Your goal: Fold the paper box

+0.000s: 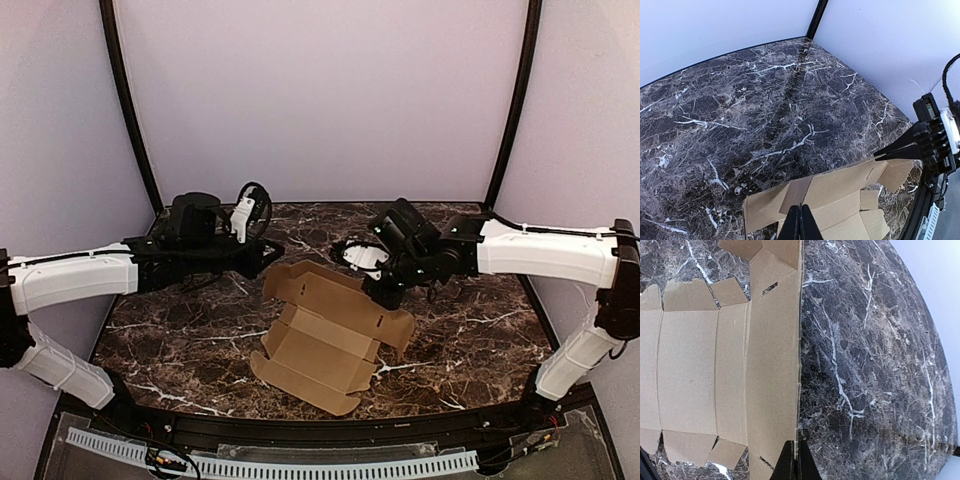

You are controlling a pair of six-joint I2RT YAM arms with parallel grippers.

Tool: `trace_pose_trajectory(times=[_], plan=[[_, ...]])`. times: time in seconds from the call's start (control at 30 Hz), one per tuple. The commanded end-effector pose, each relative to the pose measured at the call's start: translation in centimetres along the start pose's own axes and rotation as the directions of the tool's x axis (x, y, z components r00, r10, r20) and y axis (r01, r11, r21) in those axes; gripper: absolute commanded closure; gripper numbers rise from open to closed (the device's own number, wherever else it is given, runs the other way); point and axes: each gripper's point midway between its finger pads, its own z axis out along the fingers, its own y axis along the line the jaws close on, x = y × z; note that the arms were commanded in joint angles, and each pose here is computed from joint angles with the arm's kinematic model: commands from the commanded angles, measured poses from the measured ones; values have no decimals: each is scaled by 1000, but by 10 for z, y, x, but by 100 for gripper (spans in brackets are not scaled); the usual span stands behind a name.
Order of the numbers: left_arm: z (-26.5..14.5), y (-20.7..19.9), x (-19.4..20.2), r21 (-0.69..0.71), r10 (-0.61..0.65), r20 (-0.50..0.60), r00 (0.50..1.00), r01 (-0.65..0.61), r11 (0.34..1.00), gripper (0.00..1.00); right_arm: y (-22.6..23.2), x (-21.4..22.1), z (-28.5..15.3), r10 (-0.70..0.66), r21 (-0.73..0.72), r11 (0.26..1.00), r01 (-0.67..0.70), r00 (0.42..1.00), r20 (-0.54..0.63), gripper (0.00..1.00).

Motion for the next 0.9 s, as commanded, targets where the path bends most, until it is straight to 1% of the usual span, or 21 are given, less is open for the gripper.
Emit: trace_pose_trajectory(times=[0.0, 0.2, 0.5, 0.87], plan=[[6, -5, 11, 22, -22, -66, 998, 23, 999, 100, -14, -20, -14, -55, 166, 985, 49, 998, 29, 100], [11, -2, 18, 15, -27, -94, 995, 28, 999, 100, -8, -30, -17, -88, 216, 973, 75, 995, 51, 100], [19, -1, 37, 29, -29, -142, 989, 34, 999, 100, 3, -49, -20, -115, 244, 966, 88, 989, 98, 100], [22, -13, 31, 105, -32, -119, 992, 45, 993, 100, 20, -59, -13, -131, 216, 971, 105, 985, 109, 100]])
